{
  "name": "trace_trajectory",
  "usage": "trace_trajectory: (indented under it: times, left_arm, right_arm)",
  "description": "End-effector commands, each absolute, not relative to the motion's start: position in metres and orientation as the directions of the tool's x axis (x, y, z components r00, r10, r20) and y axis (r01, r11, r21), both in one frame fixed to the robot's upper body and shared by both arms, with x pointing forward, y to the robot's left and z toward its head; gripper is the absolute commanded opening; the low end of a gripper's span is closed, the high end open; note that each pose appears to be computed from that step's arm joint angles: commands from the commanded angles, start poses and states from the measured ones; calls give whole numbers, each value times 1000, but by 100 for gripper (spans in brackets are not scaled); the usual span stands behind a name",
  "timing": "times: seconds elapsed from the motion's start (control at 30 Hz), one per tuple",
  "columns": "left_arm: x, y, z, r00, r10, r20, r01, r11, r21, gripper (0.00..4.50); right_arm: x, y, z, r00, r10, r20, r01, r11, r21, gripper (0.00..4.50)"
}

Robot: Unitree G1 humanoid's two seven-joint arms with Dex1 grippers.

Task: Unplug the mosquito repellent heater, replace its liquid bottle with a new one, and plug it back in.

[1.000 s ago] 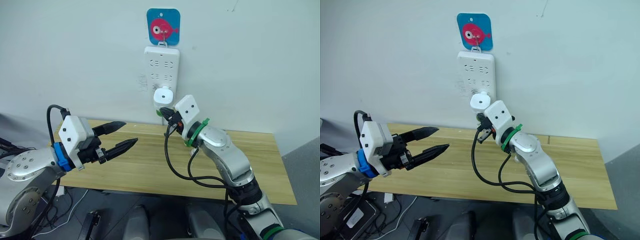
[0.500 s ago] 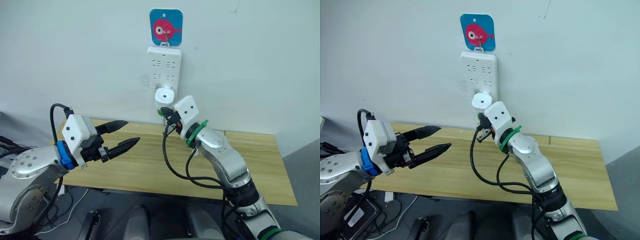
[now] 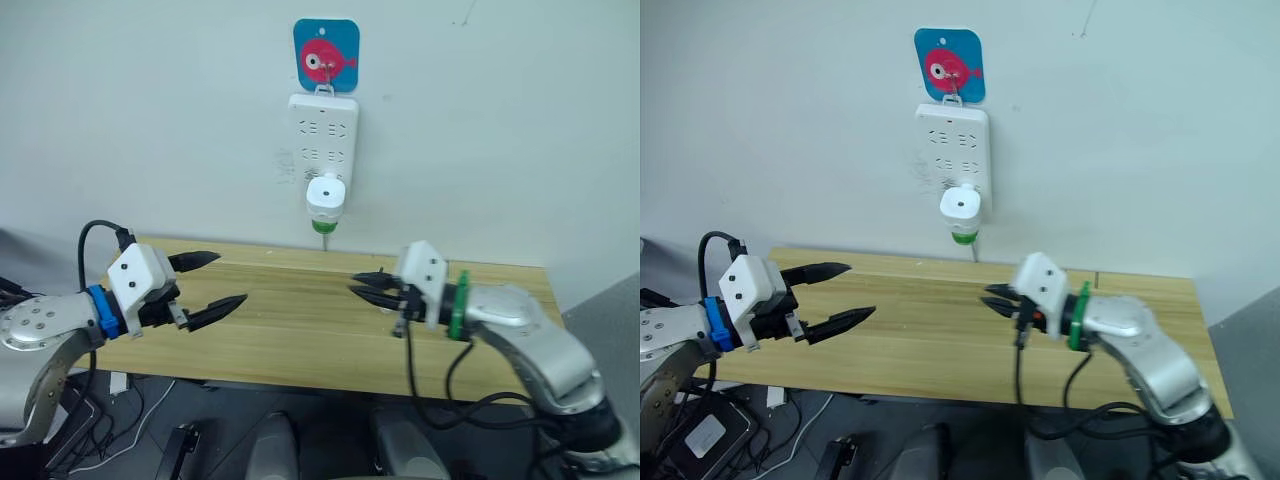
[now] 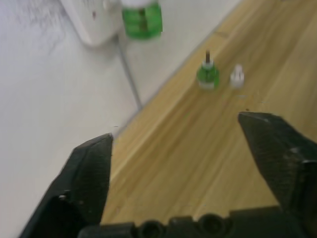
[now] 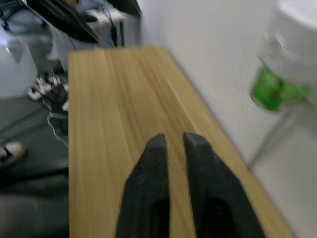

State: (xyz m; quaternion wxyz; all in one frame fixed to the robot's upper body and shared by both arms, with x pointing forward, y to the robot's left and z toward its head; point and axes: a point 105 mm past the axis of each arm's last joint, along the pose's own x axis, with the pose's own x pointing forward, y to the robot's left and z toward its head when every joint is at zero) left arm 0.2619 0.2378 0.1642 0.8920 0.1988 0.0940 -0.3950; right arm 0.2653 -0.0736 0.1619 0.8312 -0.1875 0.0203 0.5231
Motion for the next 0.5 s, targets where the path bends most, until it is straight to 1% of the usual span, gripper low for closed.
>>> trace_trajectory:
  times: [0.03,0.1,0.13,0.2,0.23,0.27,0.33,0.5]
  left_arm:
    - [260,248,166,654,-654,-381,757,568,324,450]
    - [257,253,162,629,-642,-439,776,552,305,450]
    - [256,255,162,624,-633,-458,780,547,306,450]
    - [256,258,160,620,-616,-486,781,542,309,450]
    - [256,260,158,618,-602,-505,781,542,310,450]
    - [255,260,157,618,-595,-514,781,539,316,450]
    - [256,260,156,617,-593,-518,781,541,311,450]
    - [257,255,156,600,-624,-501,793,545,272,450]
  right_arm:
    - [261,-100,172,430,861,-270,-881,335,-335,201]
    - [261,-126,169,435,822,-366,-880,302,-368,272]
    - [260,-137,169,437,803,-405,-880,288,-378,316]
    - [260,-153,169,435,771,-465,-881,257,-398,384]
    - [259,-161,167,423,756,-500,-886,231,-401,430]
    - [257,-167,166,411,742,-530,-893,209,-399,445]
    - [255,-174,167,401,732,-551,-896,189,-401,445]
    - [260,-178,168,412,732,-543,-889,193,-415,445]
